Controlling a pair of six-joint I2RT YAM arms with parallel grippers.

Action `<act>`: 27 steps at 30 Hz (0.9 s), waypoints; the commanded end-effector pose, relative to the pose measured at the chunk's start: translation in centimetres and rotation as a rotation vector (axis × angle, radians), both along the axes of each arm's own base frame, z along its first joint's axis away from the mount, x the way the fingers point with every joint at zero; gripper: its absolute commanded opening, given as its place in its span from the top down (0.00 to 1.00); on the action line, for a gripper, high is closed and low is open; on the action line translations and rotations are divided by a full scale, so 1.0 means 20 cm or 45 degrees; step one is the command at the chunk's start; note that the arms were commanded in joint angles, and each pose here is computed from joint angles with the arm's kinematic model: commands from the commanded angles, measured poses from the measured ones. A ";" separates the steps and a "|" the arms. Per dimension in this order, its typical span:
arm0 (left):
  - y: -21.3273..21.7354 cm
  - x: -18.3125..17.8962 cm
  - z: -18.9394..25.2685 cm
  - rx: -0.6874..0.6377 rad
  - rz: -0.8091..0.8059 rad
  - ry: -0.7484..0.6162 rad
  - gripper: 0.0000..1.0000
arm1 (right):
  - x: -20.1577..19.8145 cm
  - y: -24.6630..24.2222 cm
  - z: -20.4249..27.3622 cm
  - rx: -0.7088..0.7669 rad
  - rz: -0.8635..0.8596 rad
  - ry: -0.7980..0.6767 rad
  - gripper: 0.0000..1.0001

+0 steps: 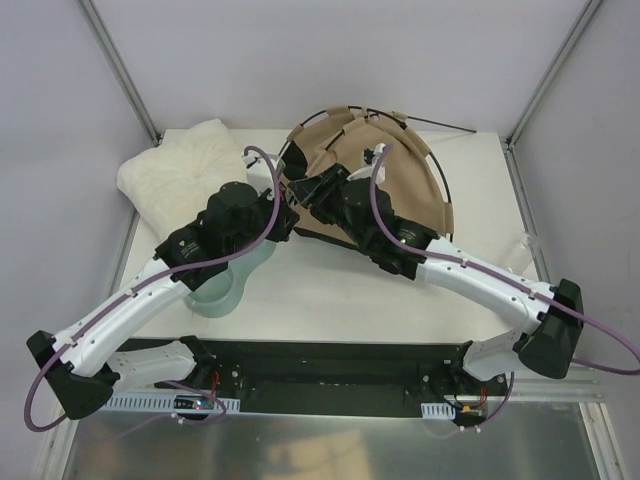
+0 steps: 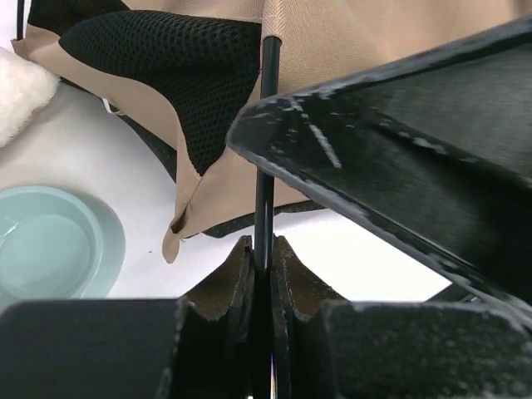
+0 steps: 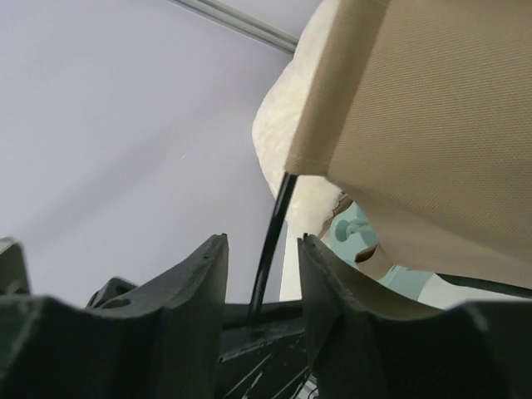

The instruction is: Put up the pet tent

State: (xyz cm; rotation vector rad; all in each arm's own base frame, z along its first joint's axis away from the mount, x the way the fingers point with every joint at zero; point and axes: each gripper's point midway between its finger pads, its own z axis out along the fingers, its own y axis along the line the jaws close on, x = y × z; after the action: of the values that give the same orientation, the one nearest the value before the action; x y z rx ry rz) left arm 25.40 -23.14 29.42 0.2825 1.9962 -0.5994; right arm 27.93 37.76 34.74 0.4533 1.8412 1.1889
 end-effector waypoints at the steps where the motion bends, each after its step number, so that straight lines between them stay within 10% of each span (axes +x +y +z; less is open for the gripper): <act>1: 0.01 0.00 0.18 -0.086 -0.011 -0.169 1.00 | 0.04 0.02 0.14 0.093 -0.053 -0.040 0.59; 10: 0.02 -0.05 0.16 -0.088 -0.062 -0.171 1.00 | 0.05 0.06 0.15 0.156 -0.039 -0.030 1.00; 18: 0.04 -0.20 0.33 -0.168 -0.214 -0.266 0.27 | -0.02 -0.14 0.33 0.211 -0.045 -0.070 1.00; 27: 0.20 -0.31 0.66 -0.239 -0.181 -0.488 0.01 | -0.16 -0.32 0.45 0.265 0.110 -0.043 1.00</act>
State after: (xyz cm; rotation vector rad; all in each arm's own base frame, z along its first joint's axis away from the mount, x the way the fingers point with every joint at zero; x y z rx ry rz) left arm 19.96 -20.87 38.45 0.4176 1.6786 -0.7806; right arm 26.86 32.73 40.11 0.5441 1.7682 1.2999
